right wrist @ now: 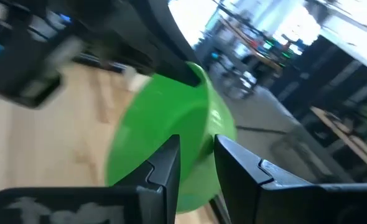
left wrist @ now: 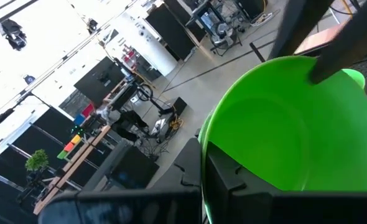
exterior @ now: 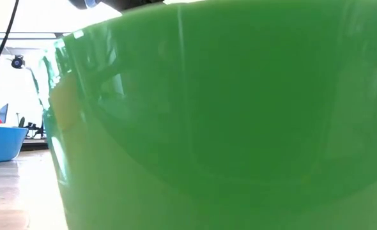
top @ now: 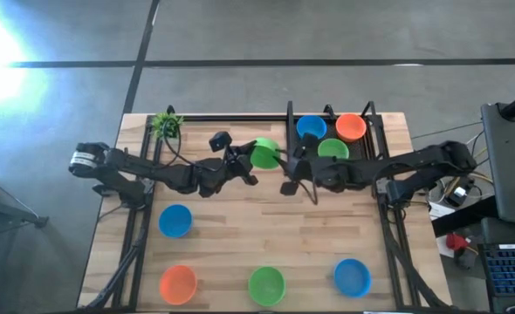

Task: Pick & Place Mini bowls
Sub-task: Stack the top green bowl on top of the green bowl on the shelf

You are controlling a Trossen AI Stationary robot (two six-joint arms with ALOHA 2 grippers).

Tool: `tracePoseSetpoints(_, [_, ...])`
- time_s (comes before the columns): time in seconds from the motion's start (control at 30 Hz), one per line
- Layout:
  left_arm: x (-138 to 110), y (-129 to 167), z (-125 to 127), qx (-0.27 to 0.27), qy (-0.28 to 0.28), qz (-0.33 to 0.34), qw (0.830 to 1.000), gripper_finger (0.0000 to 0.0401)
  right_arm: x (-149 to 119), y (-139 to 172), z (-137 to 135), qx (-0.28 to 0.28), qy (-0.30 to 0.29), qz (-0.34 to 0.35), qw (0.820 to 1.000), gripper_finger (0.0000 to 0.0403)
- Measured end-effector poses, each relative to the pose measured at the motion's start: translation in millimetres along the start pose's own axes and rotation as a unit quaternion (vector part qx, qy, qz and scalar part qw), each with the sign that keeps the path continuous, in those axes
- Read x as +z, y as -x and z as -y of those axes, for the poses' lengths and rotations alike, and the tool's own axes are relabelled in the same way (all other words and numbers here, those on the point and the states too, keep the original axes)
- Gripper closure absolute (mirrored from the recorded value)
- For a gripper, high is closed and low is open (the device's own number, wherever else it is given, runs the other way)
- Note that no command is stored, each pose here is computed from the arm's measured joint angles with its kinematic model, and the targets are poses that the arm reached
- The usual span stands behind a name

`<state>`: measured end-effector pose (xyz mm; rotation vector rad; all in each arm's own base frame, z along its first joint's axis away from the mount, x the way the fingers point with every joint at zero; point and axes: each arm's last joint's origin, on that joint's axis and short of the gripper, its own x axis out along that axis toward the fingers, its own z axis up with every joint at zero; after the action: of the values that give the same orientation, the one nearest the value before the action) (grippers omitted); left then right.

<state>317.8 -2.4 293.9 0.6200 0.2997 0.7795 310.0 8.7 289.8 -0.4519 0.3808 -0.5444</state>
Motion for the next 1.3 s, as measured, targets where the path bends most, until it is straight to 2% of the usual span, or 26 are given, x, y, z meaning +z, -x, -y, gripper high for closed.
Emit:
tracePoseSetpoints(0.37, [3.2,5.6,3.7,-0.006,0.001,0.007,1.0,0.0401,-2.1,-8.1,-3.1,-0.07,0.001,-0.035,0.997,0.0333])
tracePoseSetpoints(0.53, [4.4,7.7,5.2,-0.011,0.001,0.011,1.0,0.0401,-2.4,-8.0,-2.8,-0.075,0.003,-0.037,0.996,0.0347])
tracePoseSetpoints(0.67, [4.4,8.1,5.7,-0.014,0.002,0.012,1.0,0.0401,-2.3,-7.9,-2.0,-0.083,-0.001,-0.039,0.996,0.0385])
tracePoseSetpoints(1.03, [4.5,8.3,5.7,-0.013,0.01,0.011,1.0,0.0401,-2.4,-8.1,-1.6,-0.084,0.0,-0.039,0.996,0.0394])
tracePoseSetpoints(1.13, [4.7,8.6,6.0,-0.014,0.019,0.012,1.0,0.0389,-2.5,-8.3,-1.3,-0.084,-0.001,-0.039,0.996,0.0394])
tracePoseSetpoints(1.3, [5.5,9.6,7.0,-0.023,0.038,0.018,0.999,0.034,-3.5,-8.7,-1.0,-0.084,0.002,-0.043,0.996,0.0396])
